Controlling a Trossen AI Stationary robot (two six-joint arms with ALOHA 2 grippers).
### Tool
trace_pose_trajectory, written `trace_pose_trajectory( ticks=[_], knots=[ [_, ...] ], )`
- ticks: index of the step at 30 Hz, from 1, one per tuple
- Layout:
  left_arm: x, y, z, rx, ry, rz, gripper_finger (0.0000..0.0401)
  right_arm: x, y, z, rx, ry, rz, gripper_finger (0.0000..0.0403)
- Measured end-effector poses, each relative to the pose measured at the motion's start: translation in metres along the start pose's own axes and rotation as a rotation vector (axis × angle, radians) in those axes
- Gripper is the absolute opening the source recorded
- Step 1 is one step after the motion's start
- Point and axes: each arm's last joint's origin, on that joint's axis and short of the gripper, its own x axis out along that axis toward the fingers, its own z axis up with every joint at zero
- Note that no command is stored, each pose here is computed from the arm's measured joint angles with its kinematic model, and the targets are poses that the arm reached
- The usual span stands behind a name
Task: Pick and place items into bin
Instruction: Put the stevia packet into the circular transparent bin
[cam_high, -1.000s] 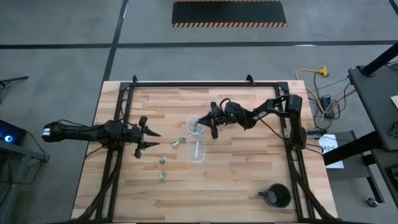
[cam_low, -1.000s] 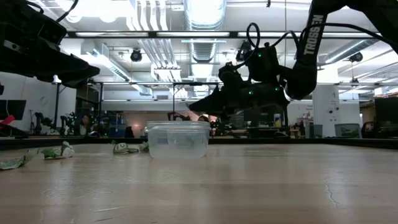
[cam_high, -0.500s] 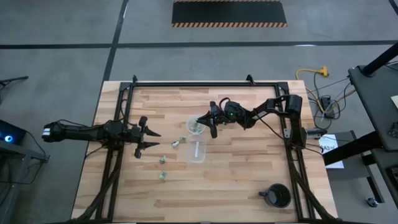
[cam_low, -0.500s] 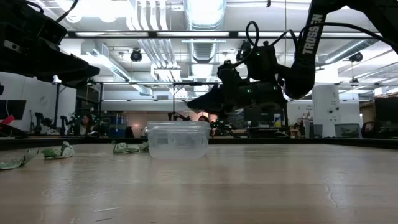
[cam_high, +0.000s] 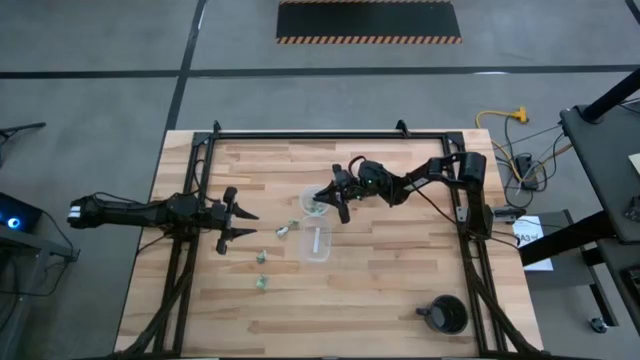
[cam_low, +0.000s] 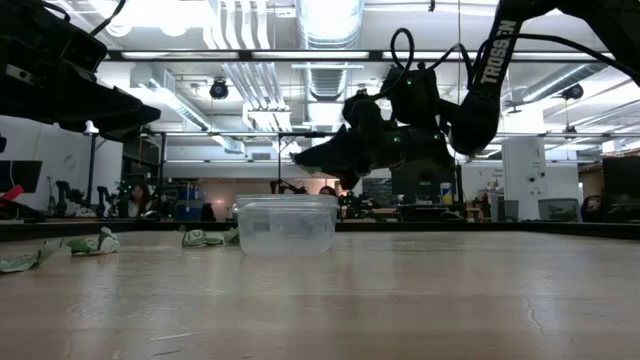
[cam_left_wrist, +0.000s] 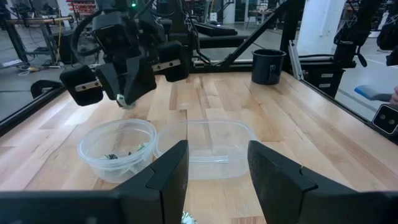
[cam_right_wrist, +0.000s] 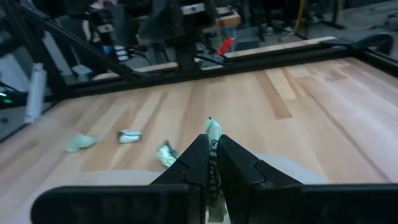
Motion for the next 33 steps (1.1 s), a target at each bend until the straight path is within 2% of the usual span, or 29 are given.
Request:
trace_pose_trajectory(
  ticks=[3, 8, 12, 16, 25, 31, 33],
  knots=[
    [0.000, 0.000, 0.000, 0.000, 0.000, 0.000, 0.0149, 0.004, -0.001, 0.003, 0.037, 0.020, 0.028, 0.0045],
    [0.000, 0.000, 0.000, 0.000, 0.000, 0.000, 0.0149, 0.009, -0.003, 0.005, 0.073, 0.047, 0.015, 0.0106],
    [0.000, 0.000, 0.000, 0.000, 0.000, 0.000, 0.0149, 0.010, -0.003, 0.009, 0.051, 0.039, 0.017, 0.0155],
    [0.000, 0.000, 0.000, 0.000, 0.000, 0.000, 0.0149, 0.014, -0.004, 0.015, 0.021, 0.018, 0.021, 0.0184],
    [0.000, 0.000, 0.000, 0.000, 0.000, 0.000, 0.0149, 0.028, -0.006, 0.043, -0.017, -0.065, 0.036, 0.0194],
    [0.000, 0.000, 0.000, 0.000, 0.000, 0.000, 0.0149, 0.036, -0.008, 0.053, 0.213, -0.016, 0.030, 0.0196],
    [0.000, 0.000, 0.000, 0.000, 0.000, 0.000, 0.0149, 0.040, -0.010, 0.054, 0.251, 0.030, 0.017, 0.0196]
  ],
)
